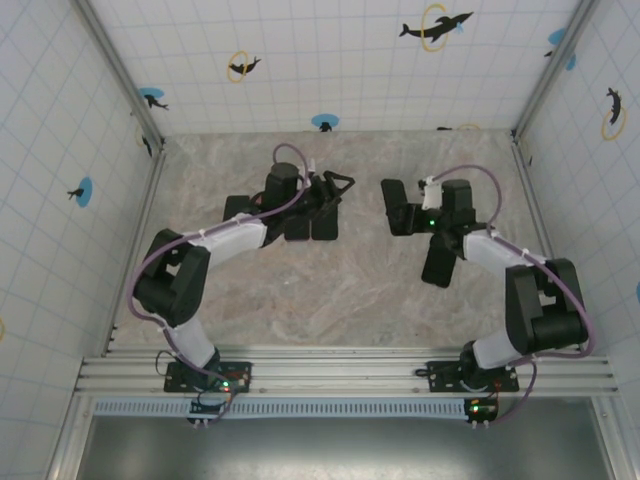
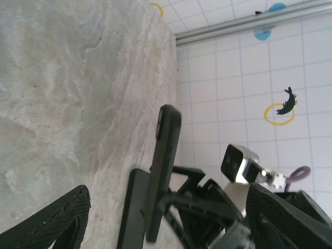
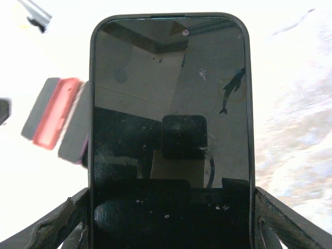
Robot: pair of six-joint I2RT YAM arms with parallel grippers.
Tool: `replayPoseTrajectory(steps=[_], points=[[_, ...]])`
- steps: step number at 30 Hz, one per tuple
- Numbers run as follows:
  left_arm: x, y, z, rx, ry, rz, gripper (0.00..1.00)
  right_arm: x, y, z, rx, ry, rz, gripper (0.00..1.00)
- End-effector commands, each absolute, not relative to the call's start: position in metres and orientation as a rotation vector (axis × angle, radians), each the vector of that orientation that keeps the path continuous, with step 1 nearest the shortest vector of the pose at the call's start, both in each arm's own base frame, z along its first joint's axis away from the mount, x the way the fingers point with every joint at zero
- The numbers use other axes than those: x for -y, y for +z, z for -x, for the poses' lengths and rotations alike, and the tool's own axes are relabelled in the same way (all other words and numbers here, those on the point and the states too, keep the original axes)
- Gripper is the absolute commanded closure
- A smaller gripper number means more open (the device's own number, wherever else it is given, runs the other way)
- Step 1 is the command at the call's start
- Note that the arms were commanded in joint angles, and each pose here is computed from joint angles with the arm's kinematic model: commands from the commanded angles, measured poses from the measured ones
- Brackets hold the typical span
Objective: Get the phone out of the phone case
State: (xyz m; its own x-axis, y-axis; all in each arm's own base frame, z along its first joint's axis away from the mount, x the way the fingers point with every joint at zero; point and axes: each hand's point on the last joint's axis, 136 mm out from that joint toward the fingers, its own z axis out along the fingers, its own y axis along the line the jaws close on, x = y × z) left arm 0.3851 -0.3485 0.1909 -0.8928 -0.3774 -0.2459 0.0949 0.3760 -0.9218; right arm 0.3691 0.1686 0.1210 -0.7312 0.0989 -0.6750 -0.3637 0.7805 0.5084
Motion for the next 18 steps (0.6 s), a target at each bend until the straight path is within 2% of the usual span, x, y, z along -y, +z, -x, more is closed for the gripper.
replayPoseTrajectory(steps=[1,12,18], points=[[0.357,0.185,-0.389,-2.244,-1.452,0.175,0.22,-0.188,0.153,-0.364,-2.128,0.91,0.226,0.48],[0.375,0.174,-0.384,-2.31,-1.398,0.092,0.42,-0.222,0.162,-0.337,-2.106,0.951,0.292,0.49],[0.384,0.171,-0.38,-2.33,-1.403,0.066,0.59,-0.229,0.167,-0.334,-2.097,0.951,0.307,0.5]])
